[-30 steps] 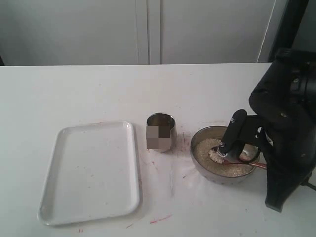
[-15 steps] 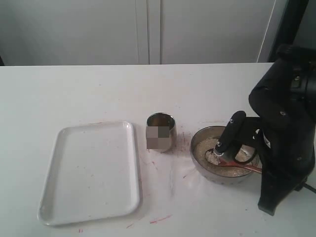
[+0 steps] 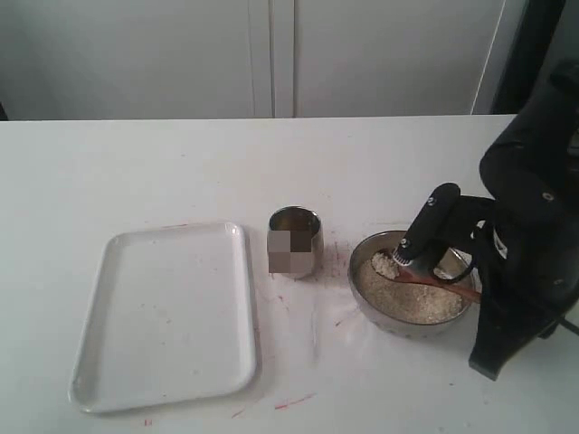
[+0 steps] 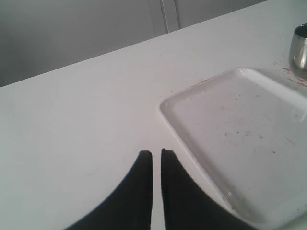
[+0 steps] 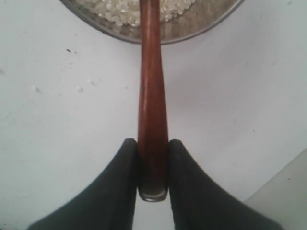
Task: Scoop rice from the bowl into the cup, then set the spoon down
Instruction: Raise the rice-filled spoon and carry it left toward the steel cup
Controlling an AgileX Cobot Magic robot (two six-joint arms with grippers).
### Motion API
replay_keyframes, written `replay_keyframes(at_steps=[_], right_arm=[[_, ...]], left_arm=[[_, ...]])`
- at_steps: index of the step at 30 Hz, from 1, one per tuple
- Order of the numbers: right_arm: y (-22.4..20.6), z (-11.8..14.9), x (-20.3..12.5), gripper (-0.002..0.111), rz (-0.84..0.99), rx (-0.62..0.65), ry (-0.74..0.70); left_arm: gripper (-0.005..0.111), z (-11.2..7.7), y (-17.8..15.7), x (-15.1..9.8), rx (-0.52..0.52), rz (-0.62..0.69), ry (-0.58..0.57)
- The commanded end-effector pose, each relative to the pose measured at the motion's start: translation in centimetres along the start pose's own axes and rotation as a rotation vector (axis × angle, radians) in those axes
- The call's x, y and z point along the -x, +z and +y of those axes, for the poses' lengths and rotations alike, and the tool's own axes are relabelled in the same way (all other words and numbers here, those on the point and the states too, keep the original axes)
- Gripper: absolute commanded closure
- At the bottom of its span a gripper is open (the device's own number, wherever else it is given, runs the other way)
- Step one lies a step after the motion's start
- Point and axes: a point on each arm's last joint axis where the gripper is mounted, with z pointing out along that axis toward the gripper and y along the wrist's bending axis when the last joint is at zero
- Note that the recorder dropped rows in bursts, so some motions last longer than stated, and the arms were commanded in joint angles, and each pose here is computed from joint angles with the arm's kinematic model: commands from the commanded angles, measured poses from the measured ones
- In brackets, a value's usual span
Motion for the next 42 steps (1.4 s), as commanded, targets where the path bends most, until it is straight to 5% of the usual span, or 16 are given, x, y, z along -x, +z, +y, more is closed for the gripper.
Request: replay_keyframes(at_steps=[1, 22, 42], right_arm=[[-0.1, -0.6, -0.7, 0.108, -0.001, 0.036, 0.088], [-1.8, -0.8, -1.4, 0.108, -0.159, 0.131, 0.176], [-2.3, -1.4, 1.9, 0.108, -0.337, 0.163, 0.228]], left_arm=[[0.092, 0.0, 0.0, 0.2, 0.002, -0.002, 0.0], [0.092, 0.0, 0.0, 0.2, 0.002, -0.002, 0.0], [0.092, 0.0, 0.0, 0.2, 0.002, -0.002, 0.0]])
